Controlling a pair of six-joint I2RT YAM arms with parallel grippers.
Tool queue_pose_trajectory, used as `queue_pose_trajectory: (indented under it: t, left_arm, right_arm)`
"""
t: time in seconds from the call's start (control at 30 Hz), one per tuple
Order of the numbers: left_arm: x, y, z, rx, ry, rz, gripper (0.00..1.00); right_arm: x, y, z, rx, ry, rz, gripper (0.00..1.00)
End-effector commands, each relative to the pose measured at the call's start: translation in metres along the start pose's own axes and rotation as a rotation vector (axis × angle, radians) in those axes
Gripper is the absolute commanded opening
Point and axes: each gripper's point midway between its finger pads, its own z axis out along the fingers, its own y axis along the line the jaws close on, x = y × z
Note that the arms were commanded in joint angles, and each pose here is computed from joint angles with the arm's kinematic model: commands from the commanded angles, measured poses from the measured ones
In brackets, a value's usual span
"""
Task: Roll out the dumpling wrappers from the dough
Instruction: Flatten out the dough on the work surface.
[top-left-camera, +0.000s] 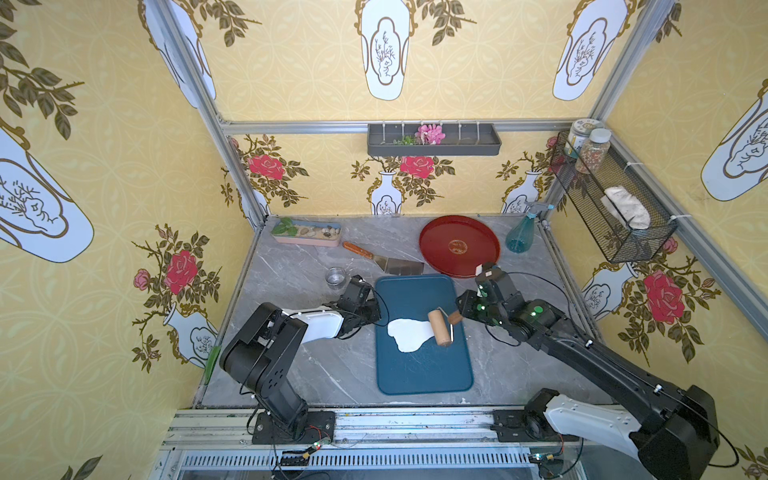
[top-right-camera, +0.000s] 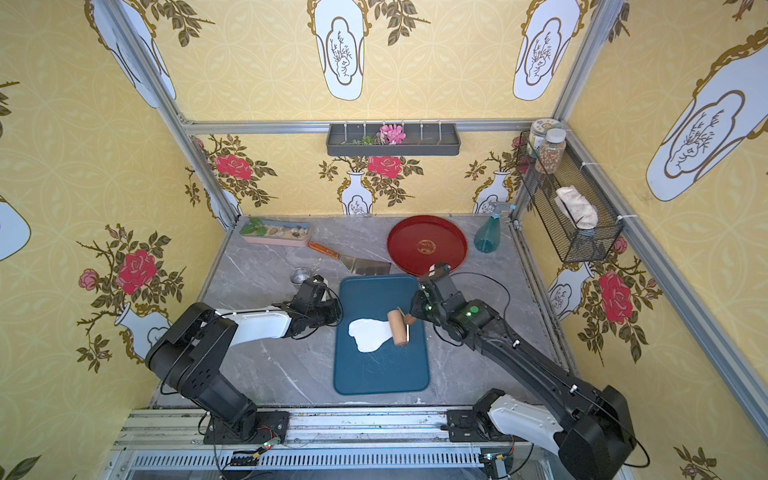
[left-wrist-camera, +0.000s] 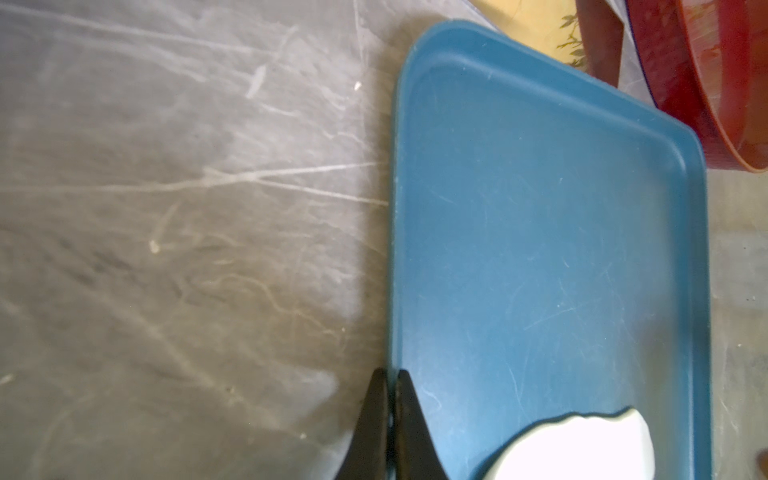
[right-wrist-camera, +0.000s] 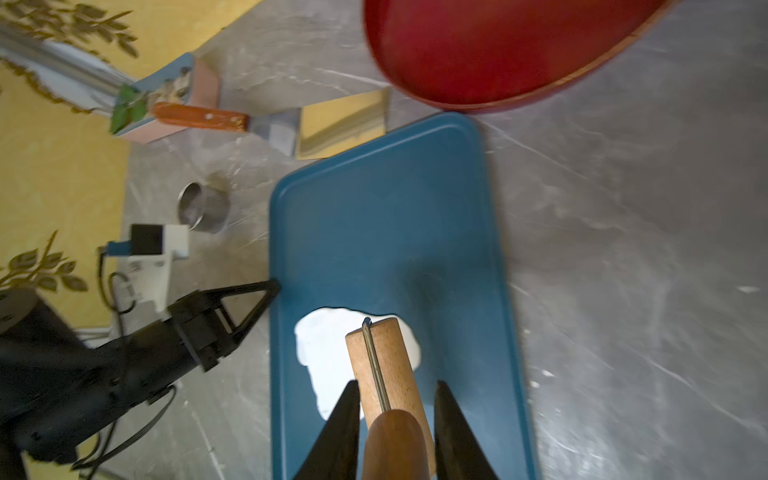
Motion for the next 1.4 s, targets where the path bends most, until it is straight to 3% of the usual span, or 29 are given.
queue_pose_trajectory:
  t: [0.0, 0.3, 0.7, 1.37]
  left_arm:
    - [0.024, 0.026, 0.001, -0.101, 0.086, -0.001, 0.00]
    - [0.024, 0.026, 0.001, -0.099, 0.087, 0.000, 0.00]
    - [0.024, 0.026, 0.001, -0.099, 0.088, 0.001, 0.00]
    - [0.024, 0.027, 0.001, -0.105, 0.085, -0.001, 0.00]
  right_arm:
    - [-0.016, 0.055, 0.011, -0.112, -0.049, -0.056, 0.00]
    - [0.004, 0.093, 0.071, -0.090, 0.102, -0.047, 0.00]
    - [0.028, 0.037, 0.101, 0.058, 0.267, 0.066, 0.00]
    - [0.042, -0.110, 0.046, 0.318, 0.275, 0.192, 0.00]
